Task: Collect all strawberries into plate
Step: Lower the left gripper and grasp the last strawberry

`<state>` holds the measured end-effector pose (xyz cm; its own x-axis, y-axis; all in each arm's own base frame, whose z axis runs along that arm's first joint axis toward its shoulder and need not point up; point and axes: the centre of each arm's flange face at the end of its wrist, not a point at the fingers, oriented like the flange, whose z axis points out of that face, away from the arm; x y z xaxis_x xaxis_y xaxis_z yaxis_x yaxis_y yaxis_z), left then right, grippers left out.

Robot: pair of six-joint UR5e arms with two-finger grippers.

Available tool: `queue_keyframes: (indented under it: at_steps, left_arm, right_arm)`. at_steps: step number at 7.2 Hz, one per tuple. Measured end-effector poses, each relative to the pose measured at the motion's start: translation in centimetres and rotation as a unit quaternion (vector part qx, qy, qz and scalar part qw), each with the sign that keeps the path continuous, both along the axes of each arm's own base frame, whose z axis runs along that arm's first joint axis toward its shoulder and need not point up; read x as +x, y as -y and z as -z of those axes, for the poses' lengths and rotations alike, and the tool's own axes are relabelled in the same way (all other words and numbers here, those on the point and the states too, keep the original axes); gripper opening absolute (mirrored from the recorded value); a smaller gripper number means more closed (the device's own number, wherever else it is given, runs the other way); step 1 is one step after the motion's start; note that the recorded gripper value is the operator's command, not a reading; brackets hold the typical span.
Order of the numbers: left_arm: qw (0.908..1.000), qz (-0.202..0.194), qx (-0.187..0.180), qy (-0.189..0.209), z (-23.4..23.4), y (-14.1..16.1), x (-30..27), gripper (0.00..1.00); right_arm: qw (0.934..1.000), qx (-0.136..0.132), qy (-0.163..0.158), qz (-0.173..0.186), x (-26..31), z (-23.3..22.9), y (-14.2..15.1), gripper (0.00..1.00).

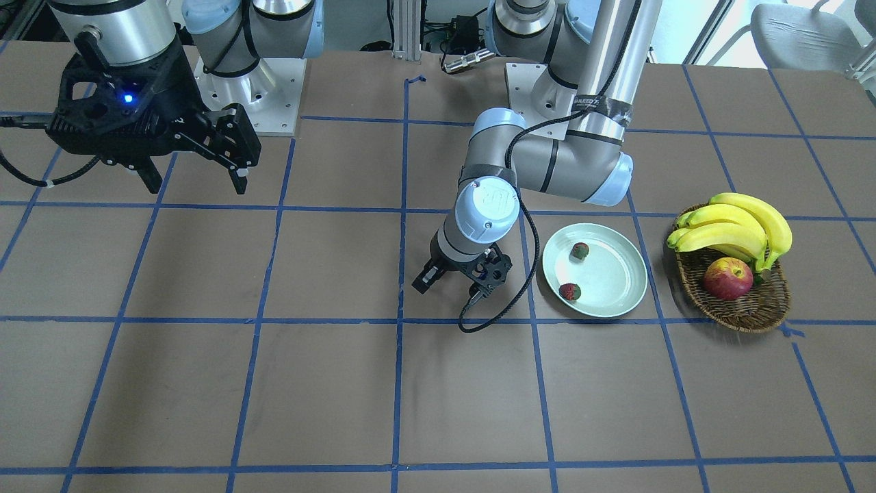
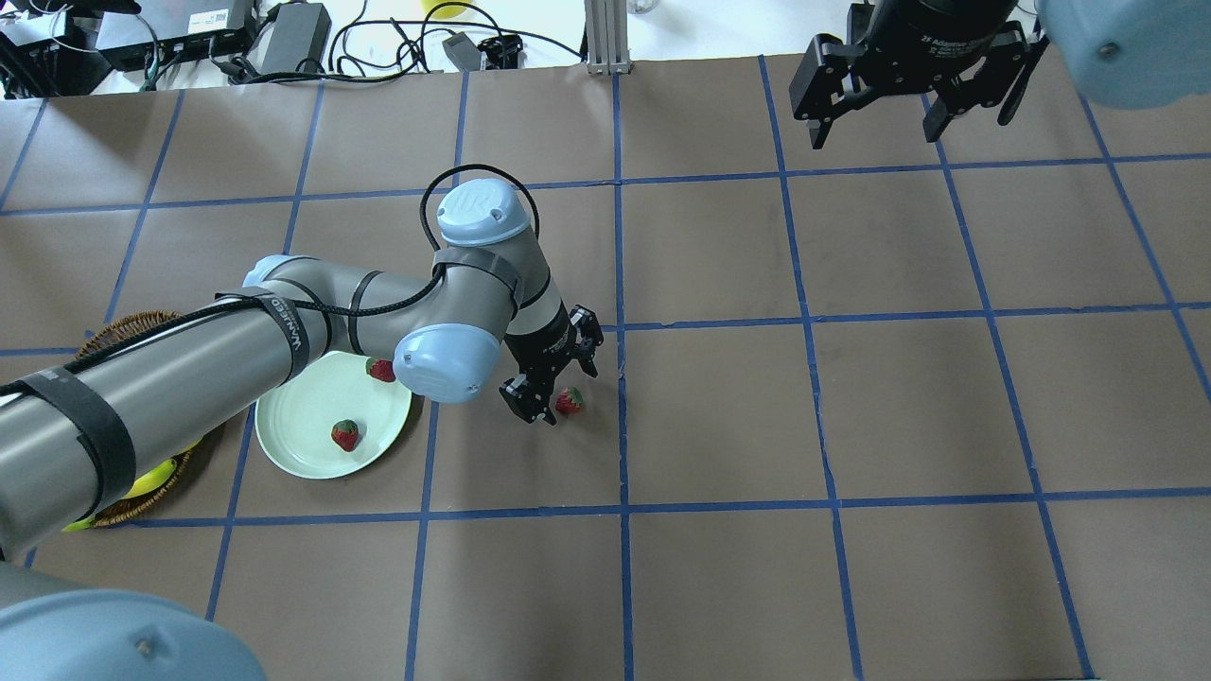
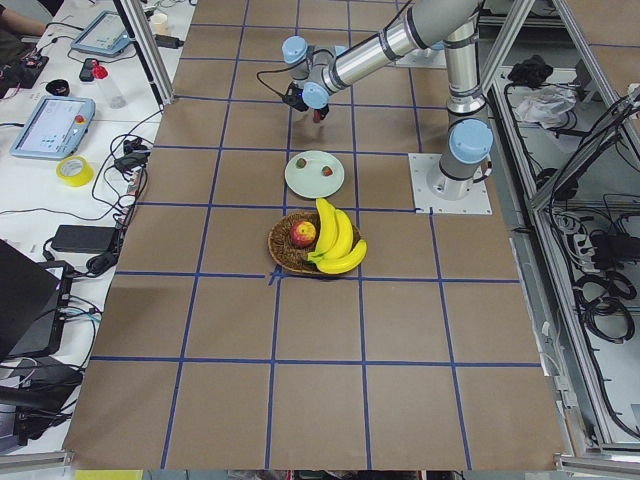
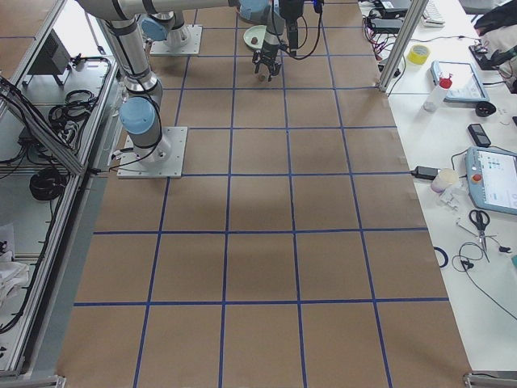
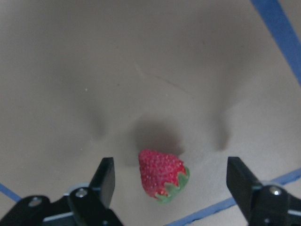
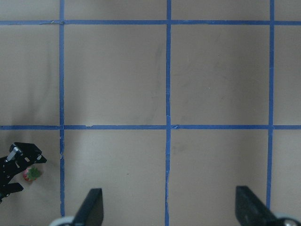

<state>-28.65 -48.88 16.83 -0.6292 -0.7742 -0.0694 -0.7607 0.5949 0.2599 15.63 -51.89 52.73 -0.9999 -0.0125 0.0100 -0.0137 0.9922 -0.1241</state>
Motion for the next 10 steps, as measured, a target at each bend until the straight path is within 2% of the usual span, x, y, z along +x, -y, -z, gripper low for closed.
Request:
queue_keyframes:
  at_steps: [3,6,8,10]
  left_arm:
    - [0.9998,0.016,-0.008,0.002,-0.4,0.0,-0.1,0.0]
    - [0.9962,0.068,-0.036,0.041,-2.3,0.5,1.2,0.0]
    - [0.989,0.116,-0.026,0.088,-4.4,0.8,3.7,0.0]
    - [0.9839,0.153,0.0,0.091,-8.0,1.6,8.0,0.0]
  right_arm:
    - [1.0,0.0,0.0,0.0,0.0,0.0,0.0,1.0]
    - [1.0,0.0,0.0,0.0,0.0,0.0,0.0,1.0]
    - [1.0,-0.001,0.0,0.0,0.0,0.0,0.0,1.0]
    - [1.0,-0.001,0.0,0.0,0.0,0.0,0.0,1.0]
